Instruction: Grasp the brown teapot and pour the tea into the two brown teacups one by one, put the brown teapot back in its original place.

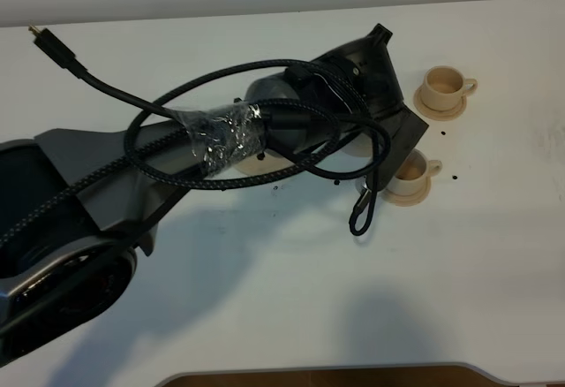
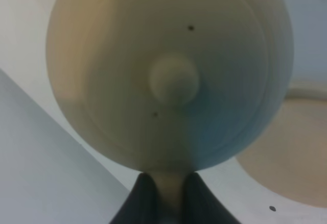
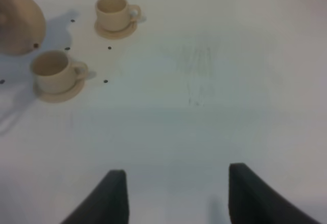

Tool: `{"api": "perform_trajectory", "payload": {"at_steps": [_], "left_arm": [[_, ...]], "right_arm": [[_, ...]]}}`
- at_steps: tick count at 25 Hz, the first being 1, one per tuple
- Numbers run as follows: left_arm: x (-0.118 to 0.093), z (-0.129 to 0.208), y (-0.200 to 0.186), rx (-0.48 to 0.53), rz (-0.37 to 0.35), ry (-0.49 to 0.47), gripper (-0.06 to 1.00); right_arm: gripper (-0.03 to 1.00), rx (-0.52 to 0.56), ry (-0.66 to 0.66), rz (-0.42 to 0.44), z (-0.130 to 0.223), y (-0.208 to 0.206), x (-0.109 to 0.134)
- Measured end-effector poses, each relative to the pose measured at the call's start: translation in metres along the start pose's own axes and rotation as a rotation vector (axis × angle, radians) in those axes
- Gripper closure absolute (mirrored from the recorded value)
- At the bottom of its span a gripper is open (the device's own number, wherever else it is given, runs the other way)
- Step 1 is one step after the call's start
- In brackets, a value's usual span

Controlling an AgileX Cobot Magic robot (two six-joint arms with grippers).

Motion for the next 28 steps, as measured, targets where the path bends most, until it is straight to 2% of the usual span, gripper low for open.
{"api": "perform_trajectory", "payload": {"at_steps": [16, 28], "left_arm": [[0.007, -0.002, -0.003, 0.055, -0.064, 0.083, 0.82], [0.012, -0.004, -0.005, 0.06, -0.106, 0.145, 0.82]], "right_arm": [[0.53, 0.0, -0.001, 0.0, 0.0, 0.0, 0.0], [0.53, 0.0, 0.0, 0.0, 0.0, 0.0, 0.0]]}}
Point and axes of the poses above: a point on each arm's last joint axis where the gripper is mounted, y pointing out along that axis toward the gripper, x along the wrist's bending axis when the last joint is at zero, z = x × y, the point moved 3 cm from there along y, pointing out along that axis toward the gripper, and after that the axes turned 3 degrees about -y, right-handed, at the moved point
